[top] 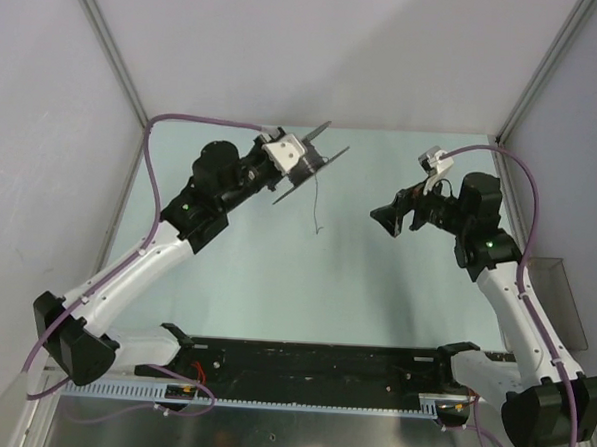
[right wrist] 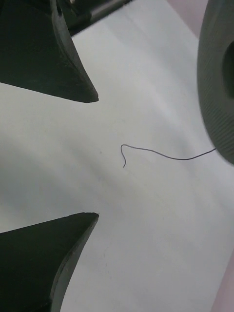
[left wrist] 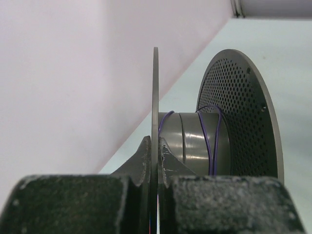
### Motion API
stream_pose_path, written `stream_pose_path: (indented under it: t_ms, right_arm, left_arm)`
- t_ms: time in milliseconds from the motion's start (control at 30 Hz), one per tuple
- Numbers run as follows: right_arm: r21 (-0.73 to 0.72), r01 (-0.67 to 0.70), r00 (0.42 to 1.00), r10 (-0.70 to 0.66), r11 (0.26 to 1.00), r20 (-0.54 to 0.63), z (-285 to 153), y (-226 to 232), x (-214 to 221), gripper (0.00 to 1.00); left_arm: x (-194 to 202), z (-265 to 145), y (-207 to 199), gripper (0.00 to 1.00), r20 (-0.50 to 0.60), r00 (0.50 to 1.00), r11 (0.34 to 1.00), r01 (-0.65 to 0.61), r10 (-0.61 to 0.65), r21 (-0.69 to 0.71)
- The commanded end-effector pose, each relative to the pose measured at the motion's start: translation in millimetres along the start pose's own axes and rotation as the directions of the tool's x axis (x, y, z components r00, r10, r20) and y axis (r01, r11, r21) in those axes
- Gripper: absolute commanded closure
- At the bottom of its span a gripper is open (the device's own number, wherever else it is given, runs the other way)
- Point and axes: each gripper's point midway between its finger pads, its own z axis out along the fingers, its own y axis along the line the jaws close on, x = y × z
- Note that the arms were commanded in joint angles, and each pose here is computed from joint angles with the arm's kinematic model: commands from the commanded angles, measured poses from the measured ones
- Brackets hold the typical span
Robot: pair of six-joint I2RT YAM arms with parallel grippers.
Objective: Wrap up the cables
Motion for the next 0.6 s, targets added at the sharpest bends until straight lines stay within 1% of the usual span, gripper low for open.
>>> stream_pose_path:
  t_ms: [0,100,167,233,300,400,533,567]
  right_arm:
    - [0.108,0.156,0.985,-0.163,0.982,0.052,-1,-28,-4,0.01]
    - [0.053,0.151,0.988,-0.151,0.987,-0.001,8,-29,19,0.03]
    - [0.032,0.155,0.988,-0.155,0.987,-0.011,14,-32,28,0.03]
    - [0.016,0.191,0.982,-0.191,0.981,-0.001,19,-34,33,0.04]
    - [-0.038,0.261,0.965,-0.261,0.965,0.010,22,-30,41,0.05]
    - [-0.121,0.398,0.917,-0.391,0.910,0.075,26,-19,46,0.09]
    - [-0.214,0.554,0.832,-0.533,0.804,0.151,27,3,61,0.12]
    - [-0.239,0.584,0.812,-0.561,0.776,0.162,28,9,66,0.12]
  left_arm:
    - [-48,-5,37,1.00,0.113,0.980,0.975,0.178,-0.163,-0.137]
    - [-39,-2,40,1.00,0.081,0.971,0.957,0.238,-0.227,-0.168]
    - [-42,-2,39,1.00,0.091,0.960,0.948,0.276,-0.264,-0.157]
    - [-50,-4,40,1.00,0.116,0.950,0.941,0.305,-0.290,-0.146]
    - [-62,-6,40,1.00,0.147,0.940,0.937,0.327,-0.308,-0.121]
    - [-84,-14,42,1.00,0.201,0.925,0.937,0.342,-0.322,-0.073]
    - [-110,-28,37,1.00,0.264,0.910,0.945,0.325,-0.319,0.019]
    - [-113,-31,33,1.00,0.265,0.909,0.946,0.321,-0.321,0.046]
